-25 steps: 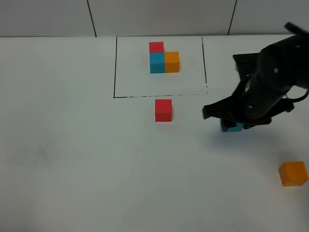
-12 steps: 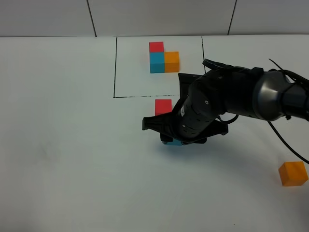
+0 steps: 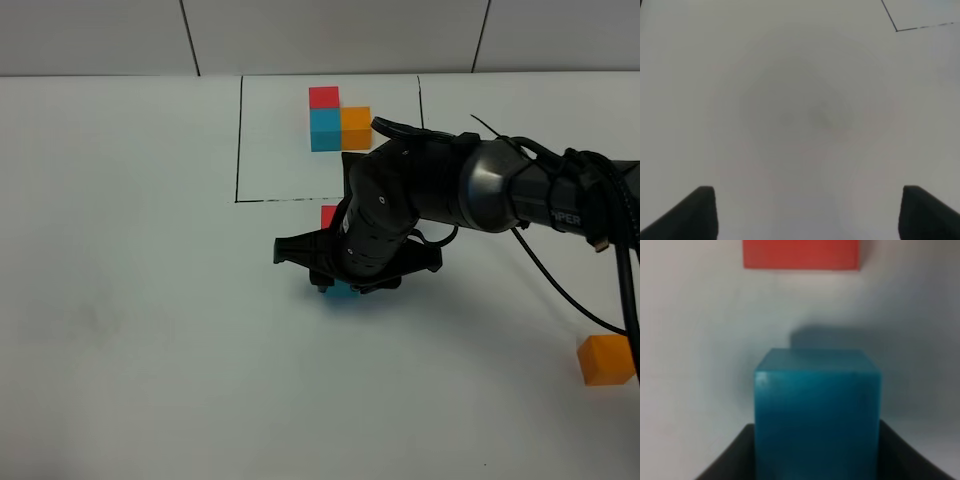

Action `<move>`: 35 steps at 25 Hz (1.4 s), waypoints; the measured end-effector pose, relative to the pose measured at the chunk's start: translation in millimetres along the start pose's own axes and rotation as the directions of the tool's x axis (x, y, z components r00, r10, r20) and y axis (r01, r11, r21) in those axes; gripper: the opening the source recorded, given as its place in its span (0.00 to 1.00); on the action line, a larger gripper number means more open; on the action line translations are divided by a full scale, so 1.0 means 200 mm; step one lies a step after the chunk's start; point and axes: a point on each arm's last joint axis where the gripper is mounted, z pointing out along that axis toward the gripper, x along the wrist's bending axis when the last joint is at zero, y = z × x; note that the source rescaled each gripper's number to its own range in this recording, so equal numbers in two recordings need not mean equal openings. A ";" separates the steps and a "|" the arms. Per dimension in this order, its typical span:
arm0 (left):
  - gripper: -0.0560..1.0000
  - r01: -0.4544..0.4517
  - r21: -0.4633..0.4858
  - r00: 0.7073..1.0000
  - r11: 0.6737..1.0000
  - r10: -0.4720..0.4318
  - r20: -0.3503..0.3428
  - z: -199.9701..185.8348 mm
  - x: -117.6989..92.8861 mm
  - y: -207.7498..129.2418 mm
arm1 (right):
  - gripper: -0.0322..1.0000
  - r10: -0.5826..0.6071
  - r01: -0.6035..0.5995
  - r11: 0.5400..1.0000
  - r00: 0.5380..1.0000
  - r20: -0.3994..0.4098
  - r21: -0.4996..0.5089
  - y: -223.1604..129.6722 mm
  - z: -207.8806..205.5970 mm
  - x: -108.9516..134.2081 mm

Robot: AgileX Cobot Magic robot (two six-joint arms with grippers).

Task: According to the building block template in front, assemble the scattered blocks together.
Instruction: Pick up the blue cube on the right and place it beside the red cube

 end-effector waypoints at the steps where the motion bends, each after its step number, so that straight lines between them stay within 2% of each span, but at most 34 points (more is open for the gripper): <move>1: 0.69 0.000 0.000 1.000 1.000 0.000 0.000 0.00 0.00 0.00 | 0.05 -0.003 0.003 1.000 1.000 -0.001 -0.001 0.00 0.01 0.01; 12: 0.69 0.000 0.000 1.000 1.000 0.000 0.000 0.00 0.00 0.00 | 0.05 -0.058 0.059 0.998 0.997 0.043 -0.009 0.02 0.09 0.00; 35: 0.69 0.000 0.000 1.000 1.000 0.000 0.000 0.00 0.00 0.00 | 0.05 -0.107 0.109 0.994 0.992 0.067 -0.026 0.02 0.16 -0.01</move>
